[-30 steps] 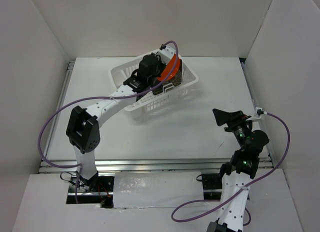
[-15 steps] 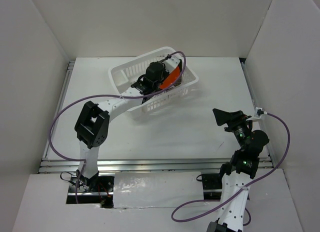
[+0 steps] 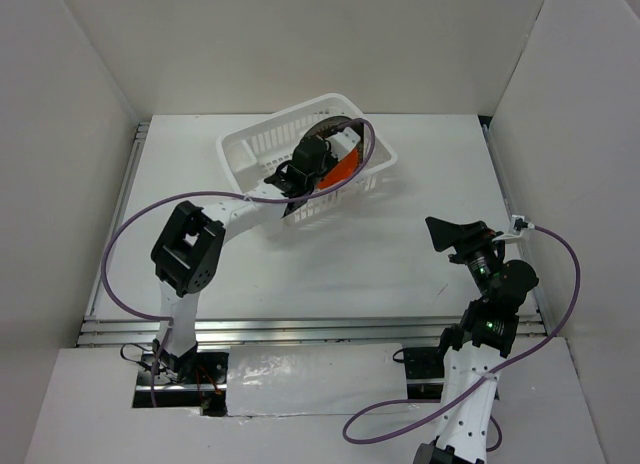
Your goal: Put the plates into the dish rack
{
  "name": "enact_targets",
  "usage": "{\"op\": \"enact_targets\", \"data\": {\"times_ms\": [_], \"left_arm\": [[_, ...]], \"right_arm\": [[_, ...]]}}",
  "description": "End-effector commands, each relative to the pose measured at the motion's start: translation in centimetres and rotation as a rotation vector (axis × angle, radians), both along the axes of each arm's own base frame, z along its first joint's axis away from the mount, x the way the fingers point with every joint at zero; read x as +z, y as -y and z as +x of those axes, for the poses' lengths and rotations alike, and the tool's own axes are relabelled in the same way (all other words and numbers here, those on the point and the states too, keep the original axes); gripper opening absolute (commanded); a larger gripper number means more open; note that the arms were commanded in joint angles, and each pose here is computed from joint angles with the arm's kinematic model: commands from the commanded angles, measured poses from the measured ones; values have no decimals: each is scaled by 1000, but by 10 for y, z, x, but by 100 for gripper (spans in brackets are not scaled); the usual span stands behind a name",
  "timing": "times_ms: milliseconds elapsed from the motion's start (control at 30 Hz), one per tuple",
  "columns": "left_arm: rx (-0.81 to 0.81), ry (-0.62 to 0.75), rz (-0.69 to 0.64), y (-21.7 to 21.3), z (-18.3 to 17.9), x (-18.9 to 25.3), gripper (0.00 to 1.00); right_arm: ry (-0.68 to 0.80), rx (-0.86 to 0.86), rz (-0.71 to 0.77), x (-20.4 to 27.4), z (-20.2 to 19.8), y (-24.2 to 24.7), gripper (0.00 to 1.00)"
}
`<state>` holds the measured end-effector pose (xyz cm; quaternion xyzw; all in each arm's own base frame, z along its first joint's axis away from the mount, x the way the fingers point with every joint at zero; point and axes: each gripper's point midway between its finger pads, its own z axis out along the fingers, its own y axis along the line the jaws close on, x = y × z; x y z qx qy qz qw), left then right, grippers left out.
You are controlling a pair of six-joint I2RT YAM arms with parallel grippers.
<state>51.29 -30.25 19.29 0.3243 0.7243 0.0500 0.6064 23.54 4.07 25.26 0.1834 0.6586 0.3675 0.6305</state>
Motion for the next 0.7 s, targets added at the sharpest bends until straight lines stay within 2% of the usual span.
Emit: {"op": "enact_targets", "data": {"times_ms": [0, 467, 500, 533, 567, 667], "left_arm": [[-30, 76, -52, 14, 7, 17, 0], [-35, 34, -29, 22, 11, -1, 0], [-38, 24, -22, 22, 11, -6, 4], [-39, 25, -23, 23, 11, -4, 12], [-43, 20, -23, 24, 11, -5, 29], [-36, 7, -16, 23, 11, -10, 44]], "right_arm": [[36, -12, -29, 8, 1, 2, 98], [31, -12, -28, 6, 1, 2, 98], [31, -12, -28, 6, 1, 2, 98], [32, -12, -30, 7, 1, 2, 98], [32, -12, -30, 6, 1, 2, 98], [32, -14, -31, 7, 1, 2, 98]]}}
